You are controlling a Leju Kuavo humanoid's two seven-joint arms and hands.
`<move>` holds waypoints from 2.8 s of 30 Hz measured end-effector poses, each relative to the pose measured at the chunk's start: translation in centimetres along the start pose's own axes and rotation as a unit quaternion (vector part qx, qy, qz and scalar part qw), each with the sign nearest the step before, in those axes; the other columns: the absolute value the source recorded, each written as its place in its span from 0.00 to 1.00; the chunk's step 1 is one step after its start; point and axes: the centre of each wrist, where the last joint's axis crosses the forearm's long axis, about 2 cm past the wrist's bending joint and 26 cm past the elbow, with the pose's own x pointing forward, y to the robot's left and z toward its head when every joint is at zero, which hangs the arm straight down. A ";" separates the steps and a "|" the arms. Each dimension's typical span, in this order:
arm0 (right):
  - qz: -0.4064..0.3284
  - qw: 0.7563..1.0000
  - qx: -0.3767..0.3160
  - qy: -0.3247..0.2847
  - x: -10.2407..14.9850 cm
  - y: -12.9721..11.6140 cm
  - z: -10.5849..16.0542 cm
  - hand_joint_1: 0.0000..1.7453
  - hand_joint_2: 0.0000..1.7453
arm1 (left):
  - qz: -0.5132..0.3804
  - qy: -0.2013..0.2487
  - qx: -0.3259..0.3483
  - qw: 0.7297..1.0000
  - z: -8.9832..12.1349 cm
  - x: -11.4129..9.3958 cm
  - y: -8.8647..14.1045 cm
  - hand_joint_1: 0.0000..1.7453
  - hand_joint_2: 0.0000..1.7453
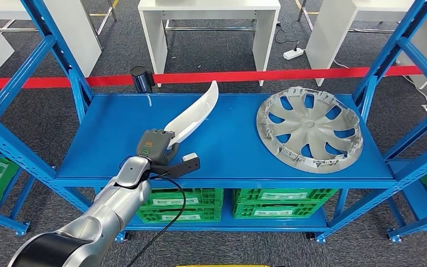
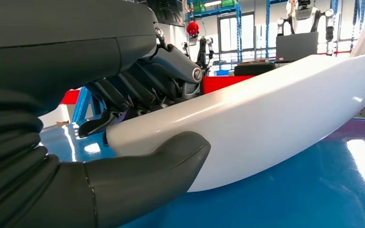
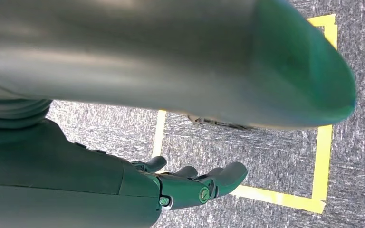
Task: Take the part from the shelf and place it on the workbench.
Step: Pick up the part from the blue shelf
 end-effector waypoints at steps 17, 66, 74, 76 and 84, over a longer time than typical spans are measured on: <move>0.000 1.000 0.000 0.000 0.0 0.0 0.0 0.00 0.00 | 0.015 -0.002 -0.004 1.000 0.3 0.3 -0.4 1.00 1.00; 0.000 1.000 0.000 0.001 -0.1 0.0 0.0 0.00 0.00 | 0.064 -0.032 -0.017 0.997 0.3 2.0 -1.0 1.00 1.00; 0.001 1.000 0.000 0.002 -0.2 0.0 0.1 0.00 0.00 | 0.091 -0.051 -0.029 0.994 0.2 3.2 -1.5 1.00 1.00; 0.001 1.000 0.000 0.004 -0.4 0.0 0.1 0.00 0.00 | 0.121 -0.085 -0.050 0.988 0.0 5.1 -1.9 1.00 1.00; 0.003 1.000 0.001 0.006 -0.6 0.0 0.2 0.00 0.00 | 0.176 -0.207 -0.146 0.951 0.2 11.9 -3.3 1.00 1.00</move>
